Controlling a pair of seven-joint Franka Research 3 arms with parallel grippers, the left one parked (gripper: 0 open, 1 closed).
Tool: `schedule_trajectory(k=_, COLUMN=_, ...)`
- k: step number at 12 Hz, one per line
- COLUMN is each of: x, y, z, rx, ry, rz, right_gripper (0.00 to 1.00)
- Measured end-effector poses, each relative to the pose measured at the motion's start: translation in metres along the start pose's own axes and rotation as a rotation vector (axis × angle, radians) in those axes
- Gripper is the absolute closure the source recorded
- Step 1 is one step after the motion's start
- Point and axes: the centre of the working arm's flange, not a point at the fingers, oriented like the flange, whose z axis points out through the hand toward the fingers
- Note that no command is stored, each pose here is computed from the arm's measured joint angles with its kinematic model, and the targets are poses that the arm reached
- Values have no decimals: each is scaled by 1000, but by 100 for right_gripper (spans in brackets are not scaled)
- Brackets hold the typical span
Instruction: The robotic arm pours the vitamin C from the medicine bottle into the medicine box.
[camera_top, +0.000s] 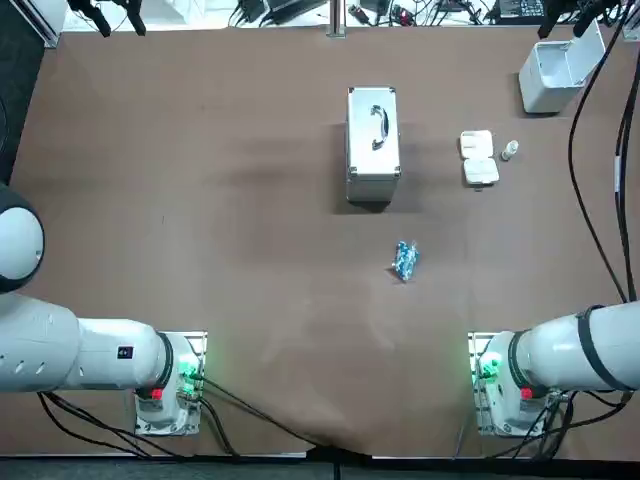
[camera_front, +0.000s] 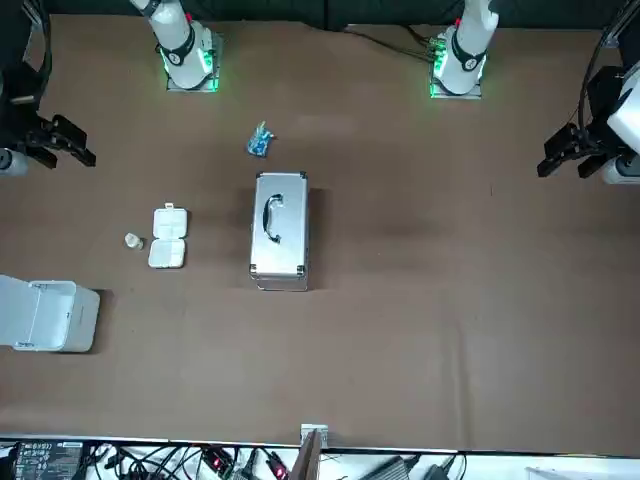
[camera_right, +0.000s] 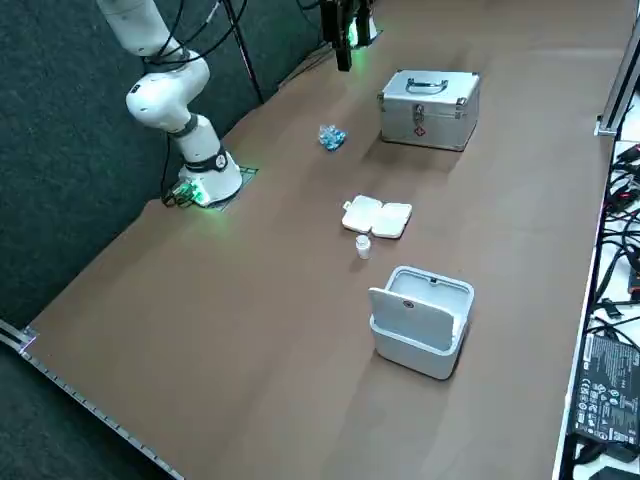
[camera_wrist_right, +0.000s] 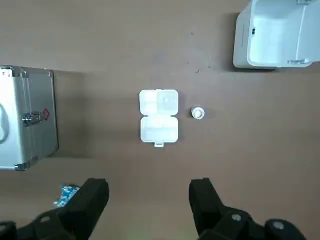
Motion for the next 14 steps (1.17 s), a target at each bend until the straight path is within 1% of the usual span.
schedule_trajectory(k=4, x=-5, y=-2, z=-15, rx=-2, ry=-7, rz=21, right_gripper=0)
schedule_trajectory(k=11, x=-3, y=8, z=-15, rx=4, ry=-8, rz=49, right_gripper=0)
schedule_trajectory(k=14, x=-2, y=6, z=-17, rx=-4, ry=4, rz=41, right_gripper=0)
